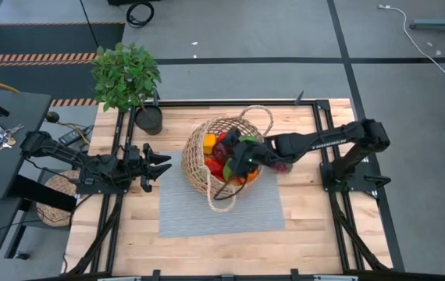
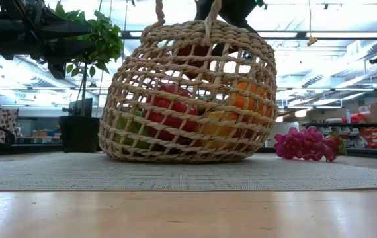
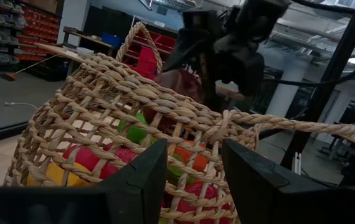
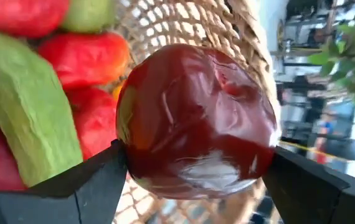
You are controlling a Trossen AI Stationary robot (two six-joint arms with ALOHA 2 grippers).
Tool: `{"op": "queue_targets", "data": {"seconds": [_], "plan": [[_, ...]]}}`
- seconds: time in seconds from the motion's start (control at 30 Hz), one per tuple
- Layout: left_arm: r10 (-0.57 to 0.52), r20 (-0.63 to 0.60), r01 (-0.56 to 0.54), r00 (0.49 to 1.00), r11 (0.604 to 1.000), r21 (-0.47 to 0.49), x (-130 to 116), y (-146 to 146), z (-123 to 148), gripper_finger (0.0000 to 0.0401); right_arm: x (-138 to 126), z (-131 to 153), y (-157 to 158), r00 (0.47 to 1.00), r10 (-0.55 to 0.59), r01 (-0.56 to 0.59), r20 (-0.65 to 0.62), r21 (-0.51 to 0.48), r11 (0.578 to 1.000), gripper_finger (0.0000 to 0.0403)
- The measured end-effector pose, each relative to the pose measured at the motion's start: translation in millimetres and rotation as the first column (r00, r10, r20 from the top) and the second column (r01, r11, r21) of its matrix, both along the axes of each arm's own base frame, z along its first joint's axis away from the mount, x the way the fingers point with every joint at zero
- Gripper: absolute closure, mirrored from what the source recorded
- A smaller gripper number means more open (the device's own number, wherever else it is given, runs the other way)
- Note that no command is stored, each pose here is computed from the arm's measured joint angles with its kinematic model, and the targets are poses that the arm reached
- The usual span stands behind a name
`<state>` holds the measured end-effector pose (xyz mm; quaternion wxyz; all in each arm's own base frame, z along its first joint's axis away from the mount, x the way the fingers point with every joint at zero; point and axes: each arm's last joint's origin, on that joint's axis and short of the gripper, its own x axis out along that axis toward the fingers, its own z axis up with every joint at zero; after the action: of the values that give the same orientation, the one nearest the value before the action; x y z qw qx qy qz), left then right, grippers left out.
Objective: Build produce basket
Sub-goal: Put the red apple into the brown basket, then put the red grapes into the brown basket
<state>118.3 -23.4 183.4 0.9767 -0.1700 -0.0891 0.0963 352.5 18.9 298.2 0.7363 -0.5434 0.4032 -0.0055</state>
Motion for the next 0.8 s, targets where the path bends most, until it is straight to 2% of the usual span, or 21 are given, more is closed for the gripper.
{"op": "queue_targets", "data": {"seconds": [0.13, 0.27, 0.43, 0.5, 0.63, 0.73, 0.8], "plan": [[0.0, 0.0, 0.0, 1.0, 1.0, 0.0, 0.0, 0.0, 0.0, 0.0241, -0.1, -6.8, -10.7, 1.0, -0.019, 0.018, 0.008, 0.118, 0.993, 0.0055], [0.0, 0.0, 0.0, 1.0, 1.0, 0.0, 0.0, 0.0, 0.0, 0.0241, 0.2, -7.2, -18.9, 0.994, -0.096, 0.083, 0.046, 0.234, 0.969, 0.0048], [0.0, 0.0, 0.0, 1.0, 1.0, 0.001, 0.0, 0.0, 0.0, 0.0241, -3.1, -10.7, -24.4, 0.99, -0.142, 0.132, 0.012, 0.291, 0.947, 0.0011], [0.0, -0.001, 0.0, 1.0, 1.0, 0.0, 0.0, 0.0, -0.1, 0.0241, -3.8, -11.3, -25.7, 0.985, -0.173, 0.161, 0.012, 0.312, 0.936, 0.0008], [0.0, 0.0, 0.0, 1.0, 1.0, 0.0, 0.0, 0.0, 0.0, 0.0241, -5.5, -8.8, -25.2, 0.973, -0.231, 0.22, 0.017, 0.247, 0.944, 0.0013], [0.0, 0.0, 0.0, 1.0, 1.0, 0.0, 0.0, 0.0, 0.0, 0.0241, -7.8, 3.3, -15.9, 0.965, -0.261, 0.253, 0.019, 0.188, 0.949, 0.0012], [0.0, -0.001, 0.0, 1.0, 1.0, 0.001, 0.0, 0.0, -0.1, 0.0241, -10.5, 14.7, -6.1, 0.96, -0.278, 0.27, 0.021, 0.187, 0.945, 0.0012]]}}
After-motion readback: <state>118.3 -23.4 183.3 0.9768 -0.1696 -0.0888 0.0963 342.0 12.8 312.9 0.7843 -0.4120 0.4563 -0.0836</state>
